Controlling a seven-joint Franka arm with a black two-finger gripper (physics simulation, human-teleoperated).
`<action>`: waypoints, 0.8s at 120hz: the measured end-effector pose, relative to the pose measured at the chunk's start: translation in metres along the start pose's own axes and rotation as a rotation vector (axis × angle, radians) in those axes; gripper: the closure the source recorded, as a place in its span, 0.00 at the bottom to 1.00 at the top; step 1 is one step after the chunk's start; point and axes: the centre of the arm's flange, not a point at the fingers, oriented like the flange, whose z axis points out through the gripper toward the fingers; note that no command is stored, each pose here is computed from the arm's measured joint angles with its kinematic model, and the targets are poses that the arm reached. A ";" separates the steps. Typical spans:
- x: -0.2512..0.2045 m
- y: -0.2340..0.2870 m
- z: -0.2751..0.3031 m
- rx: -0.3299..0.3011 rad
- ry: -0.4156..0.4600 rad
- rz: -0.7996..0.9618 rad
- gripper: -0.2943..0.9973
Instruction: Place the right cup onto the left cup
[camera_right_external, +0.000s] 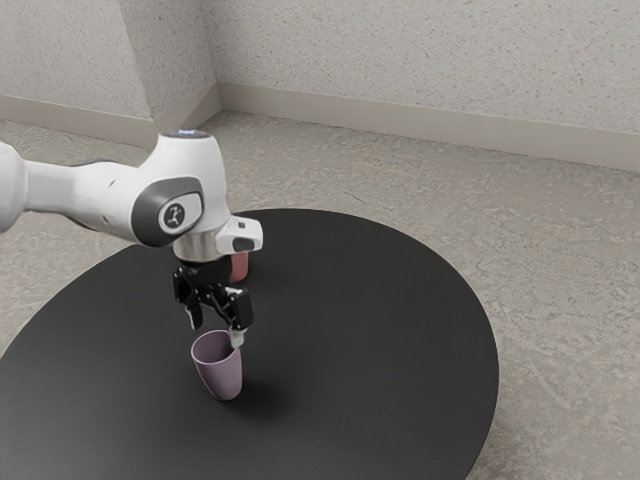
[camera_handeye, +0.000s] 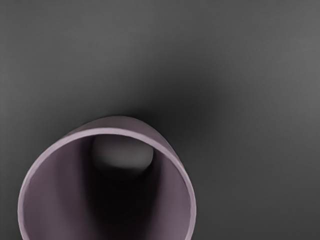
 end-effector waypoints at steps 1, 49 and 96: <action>0.000 0.000 0.000 0.000 0.000 0.000 0.23; -0.005 0.005 0.025 0.003 -0.019 0.026 0.23; 0.001 0.012 0.040 0.003 -0.029 0.051 0.23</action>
